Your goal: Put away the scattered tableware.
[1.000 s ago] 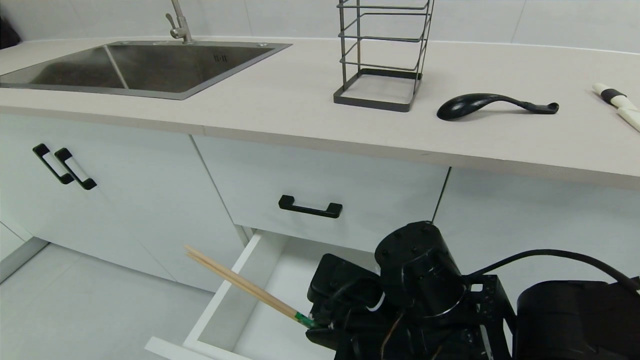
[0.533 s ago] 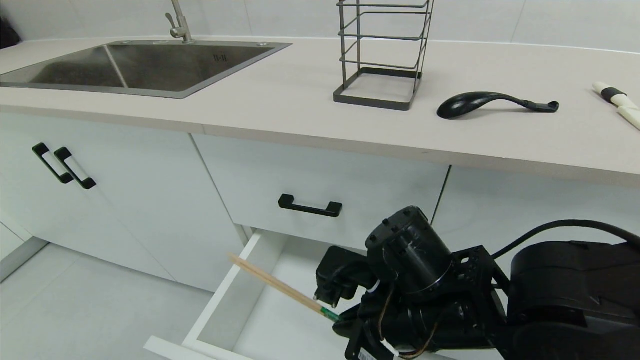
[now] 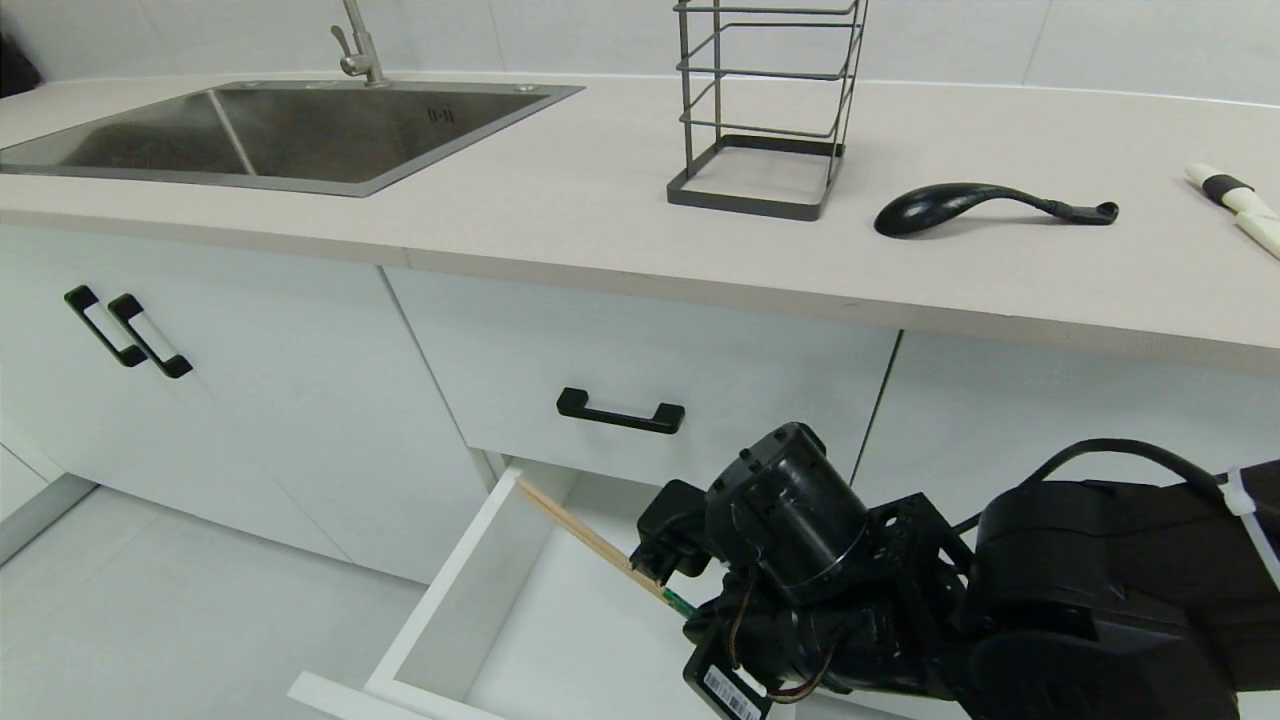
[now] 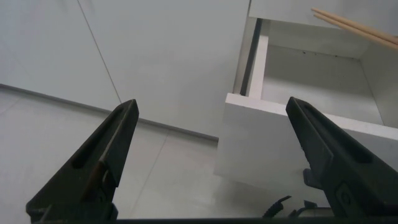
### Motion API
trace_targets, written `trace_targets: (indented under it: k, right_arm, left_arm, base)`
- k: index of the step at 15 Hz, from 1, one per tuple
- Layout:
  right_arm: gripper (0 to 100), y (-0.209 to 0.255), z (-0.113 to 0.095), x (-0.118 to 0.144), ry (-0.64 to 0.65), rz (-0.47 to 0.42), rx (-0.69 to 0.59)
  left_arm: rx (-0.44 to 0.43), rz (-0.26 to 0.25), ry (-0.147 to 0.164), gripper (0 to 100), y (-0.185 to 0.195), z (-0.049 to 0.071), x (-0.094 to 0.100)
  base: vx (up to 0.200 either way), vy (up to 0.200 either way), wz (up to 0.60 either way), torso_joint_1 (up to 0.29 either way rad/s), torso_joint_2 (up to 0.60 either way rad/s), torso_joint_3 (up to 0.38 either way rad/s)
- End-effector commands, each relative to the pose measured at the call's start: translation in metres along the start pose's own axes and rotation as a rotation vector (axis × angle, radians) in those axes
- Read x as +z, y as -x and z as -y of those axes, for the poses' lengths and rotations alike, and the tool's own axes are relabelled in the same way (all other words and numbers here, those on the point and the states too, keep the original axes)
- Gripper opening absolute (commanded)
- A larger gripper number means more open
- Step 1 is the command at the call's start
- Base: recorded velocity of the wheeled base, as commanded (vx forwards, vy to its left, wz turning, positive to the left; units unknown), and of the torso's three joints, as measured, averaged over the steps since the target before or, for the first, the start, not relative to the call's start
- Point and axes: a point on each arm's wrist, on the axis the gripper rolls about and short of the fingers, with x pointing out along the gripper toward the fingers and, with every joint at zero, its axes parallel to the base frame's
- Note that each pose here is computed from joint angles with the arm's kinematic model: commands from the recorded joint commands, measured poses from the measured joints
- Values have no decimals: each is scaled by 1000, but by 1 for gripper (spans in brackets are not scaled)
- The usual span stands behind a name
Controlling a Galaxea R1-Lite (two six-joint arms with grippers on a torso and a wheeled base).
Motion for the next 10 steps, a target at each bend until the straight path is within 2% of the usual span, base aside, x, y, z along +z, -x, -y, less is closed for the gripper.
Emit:
trace_targets:
  k: [1, 4, 7, 10]
  right_arm:
    - [0, -12, -3, -5, 2, -36, 5]
    - [0, -38, -7, -16, 10, -105, 6]
    - [0, -60, -7, -7, 7, -92, -15]
    - [0, -78, -2, -11, -1, -124, -43]
  left_arm:
    - [1, 0, 1, 100, 0, 0, 0]
    - [1, 0, 1, 100, 0, 0, 0]
    - [1, 0, 1, 100, 0, 0, 0]
    - [1, 0, 1, 100, 0, 0, 0]
  base:
    - [0, 0, 0, 0, 0, 0]
    - [0, 0, 0, 0, 0, 0]
    - [0, 0, 0, 0, 0, 0]
    - [0, 0, 0, 0, 0, 0]
